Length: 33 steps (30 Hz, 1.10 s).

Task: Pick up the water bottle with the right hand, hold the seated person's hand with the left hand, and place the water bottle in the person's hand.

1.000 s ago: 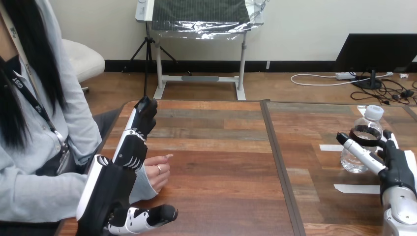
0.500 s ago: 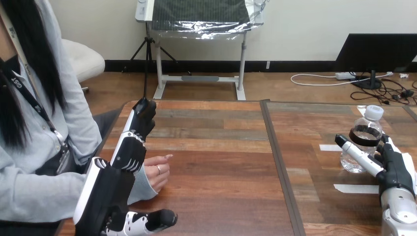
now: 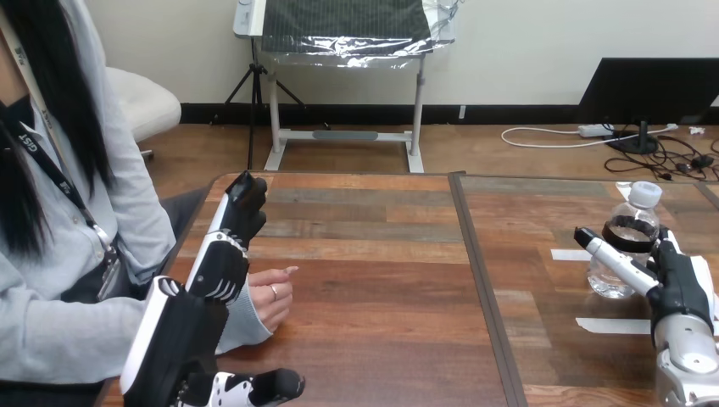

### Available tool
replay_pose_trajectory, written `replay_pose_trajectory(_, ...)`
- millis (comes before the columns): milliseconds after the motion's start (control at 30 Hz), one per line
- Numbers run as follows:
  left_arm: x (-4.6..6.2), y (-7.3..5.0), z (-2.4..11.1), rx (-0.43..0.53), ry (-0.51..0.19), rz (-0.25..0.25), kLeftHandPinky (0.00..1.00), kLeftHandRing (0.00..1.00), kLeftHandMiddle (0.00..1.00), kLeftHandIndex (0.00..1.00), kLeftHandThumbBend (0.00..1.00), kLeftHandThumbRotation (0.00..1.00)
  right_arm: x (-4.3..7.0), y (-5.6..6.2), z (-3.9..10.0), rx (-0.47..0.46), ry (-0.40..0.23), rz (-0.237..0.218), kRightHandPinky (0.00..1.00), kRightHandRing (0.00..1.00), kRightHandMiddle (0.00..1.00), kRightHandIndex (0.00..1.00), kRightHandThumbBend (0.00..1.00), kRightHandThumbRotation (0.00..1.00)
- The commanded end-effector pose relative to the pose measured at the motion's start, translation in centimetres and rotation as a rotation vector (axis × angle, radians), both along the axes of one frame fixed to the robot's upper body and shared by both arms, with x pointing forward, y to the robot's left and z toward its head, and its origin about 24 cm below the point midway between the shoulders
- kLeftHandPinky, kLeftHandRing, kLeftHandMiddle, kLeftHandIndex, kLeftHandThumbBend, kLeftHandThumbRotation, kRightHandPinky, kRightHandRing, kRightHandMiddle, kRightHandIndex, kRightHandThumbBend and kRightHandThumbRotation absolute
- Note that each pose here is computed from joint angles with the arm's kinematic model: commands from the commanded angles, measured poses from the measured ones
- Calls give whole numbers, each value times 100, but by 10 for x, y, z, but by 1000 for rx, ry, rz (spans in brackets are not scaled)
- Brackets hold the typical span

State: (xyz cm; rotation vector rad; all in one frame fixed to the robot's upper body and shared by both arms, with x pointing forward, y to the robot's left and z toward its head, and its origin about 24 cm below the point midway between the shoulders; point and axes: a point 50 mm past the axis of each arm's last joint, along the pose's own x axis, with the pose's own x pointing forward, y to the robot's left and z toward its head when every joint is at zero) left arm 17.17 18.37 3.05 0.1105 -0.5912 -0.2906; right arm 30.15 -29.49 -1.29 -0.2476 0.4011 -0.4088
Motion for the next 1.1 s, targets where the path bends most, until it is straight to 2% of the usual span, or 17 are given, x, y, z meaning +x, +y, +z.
replay_pose_trajectory(0, 7, 4, 17, 7, -95, -1, 94, 100, 100, 100, 100, 60, 30, 7, 33, -29, -94, 27, 92, 95, 95, 100, 100, 44)
replay_pose_trajectory(433, 3, 6, 17, 11, -91, -1, 93, 100, 100, 100, 100, 60, 35, 9, 39, 10, -105, 21, 92, 94, 96, 100, 100, 44)
replay_pose_trajectory(767, -2, 8, 19, 35, -82, 9, 92, 99, 100, 99, 100, 63, 39, 10, 44, 6, -111, 27, 92, 94, 95, 100, 100, 44)
replay_pose_trajectory(1067, -5, 9, 22, 26, -93, 4, 92, 98, 100, 99, 100, 63, 42, 11, 46, 22, -109, 21, 91, 95, 96, 100, 100, 40)
